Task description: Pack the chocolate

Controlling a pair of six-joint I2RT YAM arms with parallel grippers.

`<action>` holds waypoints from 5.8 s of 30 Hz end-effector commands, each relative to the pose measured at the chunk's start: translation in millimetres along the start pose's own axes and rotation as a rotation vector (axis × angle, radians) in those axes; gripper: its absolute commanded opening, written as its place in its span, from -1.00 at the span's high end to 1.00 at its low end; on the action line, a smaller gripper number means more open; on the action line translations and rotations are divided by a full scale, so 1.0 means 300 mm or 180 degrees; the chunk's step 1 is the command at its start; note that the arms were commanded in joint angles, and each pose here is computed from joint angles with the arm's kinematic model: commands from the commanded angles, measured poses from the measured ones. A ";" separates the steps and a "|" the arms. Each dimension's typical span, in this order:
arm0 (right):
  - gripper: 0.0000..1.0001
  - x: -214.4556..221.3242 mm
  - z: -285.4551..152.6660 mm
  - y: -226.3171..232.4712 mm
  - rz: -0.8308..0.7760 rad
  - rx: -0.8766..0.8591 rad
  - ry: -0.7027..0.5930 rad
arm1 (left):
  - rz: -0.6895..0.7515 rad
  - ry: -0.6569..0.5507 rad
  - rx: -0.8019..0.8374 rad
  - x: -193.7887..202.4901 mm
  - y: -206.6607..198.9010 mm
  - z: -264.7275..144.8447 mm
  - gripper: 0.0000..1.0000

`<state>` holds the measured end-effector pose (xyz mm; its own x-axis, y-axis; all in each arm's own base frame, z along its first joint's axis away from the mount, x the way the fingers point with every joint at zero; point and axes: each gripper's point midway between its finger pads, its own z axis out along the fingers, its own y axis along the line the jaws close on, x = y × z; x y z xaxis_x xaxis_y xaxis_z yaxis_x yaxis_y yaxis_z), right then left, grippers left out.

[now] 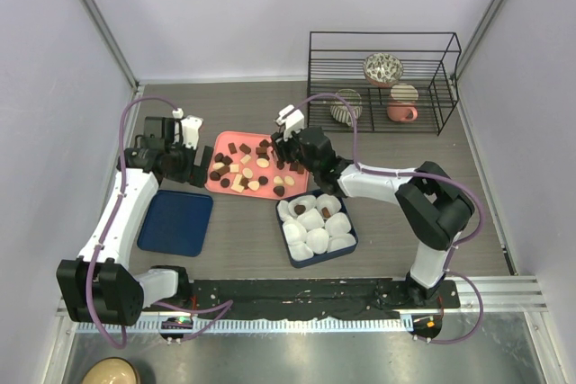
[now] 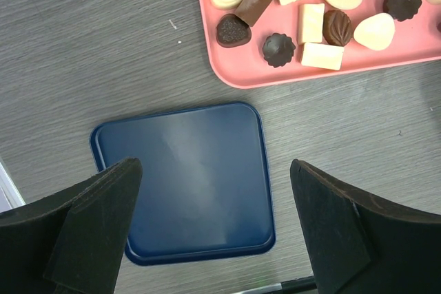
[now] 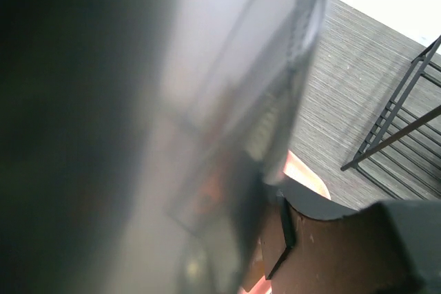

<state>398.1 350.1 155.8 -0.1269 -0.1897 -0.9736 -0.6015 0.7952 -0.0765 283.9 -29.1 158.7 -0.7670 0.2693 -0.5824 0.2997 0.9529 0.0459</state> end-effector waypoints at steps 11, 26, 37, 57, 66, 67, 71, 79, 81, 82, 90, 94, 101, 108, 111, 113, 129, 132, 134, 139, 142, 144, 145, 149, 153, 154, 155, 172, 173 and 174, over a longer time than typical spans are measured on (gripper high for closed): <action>0.42 -0.095 -0.005 -0.047 0.0157 0.0106 -0.0254 | 0.0069 -0.0114 -0.0064 -0.019 0.014 -0.016 -0.89; 0.31 -0.309 -0.093 -0.027 0.0051 -0.0116 -0.0557 | 0.0042 -0.0084 -0.0062 -0.019 0.014 -0.018 -0.88; 0.17 -0.241 -0.062 0.146 0.0055 -0.0618 -0.0459 | 0.0032 -0.0080 -0.0059 -0.020 0.015 -0.014 -0.88; -0.06 -0.210 0.076 0.163 -0.0066 -0.0556 -0.0453 | 0.0094 -0.0071 -0.0075 -0.005 0.016 -0.013 -0.87; 0.01 -0.200 0.105 0.114 -0.0049 -0.0370 -0.0402 | 0.0100 -0.0071 -0.0098 0.001 0.021 -0.011 -0.88; 0.06 -0.199 0.106 0.111 -0.0038 -0.0361 -0.0395 | 0.0114 -0.0070 -0.0100 0.001 0.021 -0.010 -0.87; 0.10 -0.181 0.102 0.107 -0.0037 -0.0354 -0.0351 | 0.0123 -0.0063 -0.0109 0.006 0.022 -0.008 -0.88; 0.11 -0.134 0.094 0.108 -0.0004 -0.0361 -0.0242 | 0.0124 -0.0076 -0.0117 0.006 0.023 -0.014 -0.88; 0.10 -0.110 0.086 0.107 -0.0003 -0.0359 -0.0197 | 0.0129 -0.0071 -0.0116 0.007 0.023 -0.014 -0.87; 0.11 -0.102 0.083 0.103 -0.0004 -0.0340 -0.0182 | 0.0135 -0.0085 -0.0119 0.003 0.023 -0.016 -0.88; 0.07 -0.037 0.049 0.059 -0.0041 -0.0168 -0.0091 | 0.0124 -0.0063 -0.0087 0.008 0.019 -0.010 -0.87; 0.20 -0.063 0.042 0.041 -0.0043 -0.0126 -0.0152 | 0.0110 -0.0073 -0.0089 0.006 0.018 -0.013 -0.87; 0.37 -0.137 0.022 -0.003 -0.0105 -0.0031 -0.0233 | 0.0124 -0.0072 -0.0091 0.008 0.017 -0.015 -0.87; 0.41 -0.151 -0.015 -0.029 -0.0144 0.0029 -0.0233 | 0.0101 -0.0082 -0.0071 -0.001 0.015 -0.014 -0.88; 0.32 -0.161 -0.028 -0.034 -0.0151 0.0035 -0.0247 | 0.0094 -0.0075 -0.0056 -0.002 0.012 -0.014 -0.87; 0.28 -0.153 -0.030 -0.032 -0.0161 0.0023 -0.0210 | 0.0095 -0.0081 -0.0052 -0.006 0.012 -0.016 -0.88; 0.88 -0.373 -0.227 -0.019 0.0120 -0.0171 -0.0578 | 0.0080 -0.0081 -0.0032 -0.012 0.007 -0.028 -0.87; 0.92 -0.388 -0.327 -0.006 0.0263 -0.0261 -0.0630 | 0.0084 -0.0075 -0.0036 -0.009 0.008 -0.031 -0.87; 0.92 -0.379 -0.399 0.011 0.0289 -0.0347 -0.0639 | 0.0085 -0.0074 -0.0043 -0.010 0.010 -0.034 -0.87; 0.95 -0.321 -0.504 0.057 0.0580 -0.0421 -0.0637 | 0.0051 -0.0045 0.0027 -0.014 -0.003 -0.035 -0.86; 0.95 -0.290 -0.535 0.096 0.0573 -0.0478 -0.0607 | -0.0007 -0.0017 0.0125 -0.017 -0.021 -0.039 -0.85; 0.95 -0.261 -0.542 0.104 0.0548 -0.0450 -0.0547 | -0.0038 -0.0015 0.0168 -0.018 -0.032 -0.043 -0.82; 0.95 -0.262 -0.552 0.114 0.0585 -0.0478 -0.0553 | -0.0049 -0.0005 0.0188 -0.015 -0.034 -0.041 -0.81; 0.95 -0.238 -0.563 0.134 0.0639 -0.0508 -0.0548 | -0.0039 -0.0008 0.0177 -0.008 -0.034 -0.043 -0.79; 0.95 -0.230 -0.549 0.141 0.0652 -0.0491 -0.0606 | -0.0027 0.0015 0.0165 -0.002 -0.033 -0.043 -0.80; 0.95 -0.223 -0.541 0.144 0.0646 -0.0486 -0.0602 | -0.0012 0.0012 0.0155 -0.004 -0.030 -0.045 -0.79; 0.95 -0.214 -0.536 0.145 0.0649 -0.0486 -0.0592 | -0.0011 0.0008 0.0149 -0.005 -0.029 -0.047 -0.79; 0.95 -0.166 -0.653 0.027 0.0419 0.0012 -0.0287 | 0.0026 0.0014 0.0185 0.010 -0.036 -0.037 -0.79; 0.95 -0.154 -0.665 0.013 0.0411 0.0078 -0.0243 | 0.0021 0.0010 0.0184 0.009 -0.036 -0.036 -0.79; 0.95 -0.128 -0.681 0.002 0.0392 0.0116 -0.0143 | 0.0032 -0.0007 0.0193 0.006 -0.039 -0.040 -0.79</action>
<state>245.6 267.9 232.8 -0.1532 -0.0442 -0.9872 -0.6207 0.7816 0.0613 269.5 -34.6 158.3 -0.7899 0.2693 -0.5510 0.3200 0.9474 0.0043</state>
